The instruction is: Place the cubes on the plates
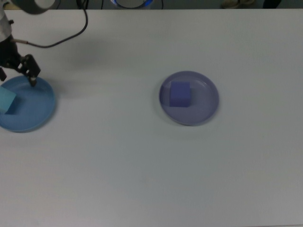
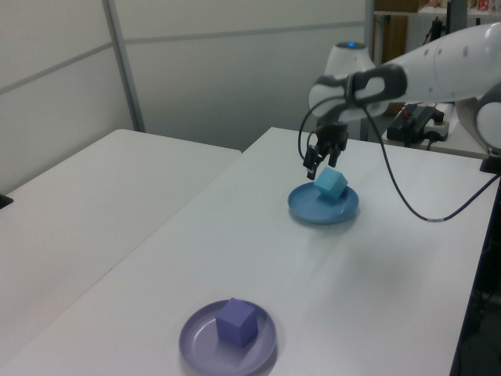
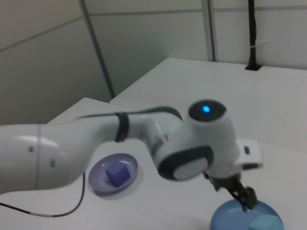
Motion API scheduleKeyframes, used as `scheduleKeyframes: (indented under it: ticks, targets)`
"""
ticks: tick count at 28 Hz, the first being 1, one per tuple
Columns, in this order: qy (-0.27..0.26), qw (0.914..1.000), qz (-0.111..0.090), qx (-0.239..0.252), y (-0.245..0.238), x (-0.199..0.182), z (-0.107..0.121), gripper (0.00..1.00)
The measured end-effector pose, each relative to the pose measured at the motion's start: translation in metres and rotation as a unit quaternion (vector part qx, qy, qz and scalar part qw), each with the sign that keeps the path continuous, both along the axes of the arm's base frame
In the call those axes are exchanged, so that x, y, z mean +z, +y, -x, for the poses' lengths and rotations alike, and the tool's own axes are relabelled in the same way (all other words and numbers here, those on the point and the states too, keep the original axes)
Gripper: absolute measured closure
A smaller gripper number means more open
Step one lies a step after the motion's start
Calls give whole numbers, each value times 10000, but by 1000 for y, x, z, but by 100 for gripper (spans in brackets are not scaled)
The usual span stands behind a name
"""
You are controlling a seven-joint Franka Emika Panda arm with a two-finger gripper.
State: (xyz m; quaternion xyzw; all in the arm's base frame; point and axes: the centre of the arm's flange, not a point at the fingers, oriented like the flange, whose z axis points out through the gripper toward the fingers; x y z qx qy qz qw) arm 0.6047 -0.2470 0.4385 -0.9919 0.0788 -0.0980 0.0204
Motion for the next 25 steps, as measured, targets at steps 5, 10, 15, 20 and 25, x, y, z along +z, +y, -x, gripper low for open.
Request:
scheduleKeyframes:
  ticks: [5,10,15,20,25]
  targets:
    - [55,9994,-327,73,52,60,10,0]
    - [222,9984,-473,237,113,106,23,0]
    - [509,9979,-214,344,180,127,31,0]
    - [695,9965,453,102,258,121,31,0]
    - [753,9947,696,42,290,112,33,0]
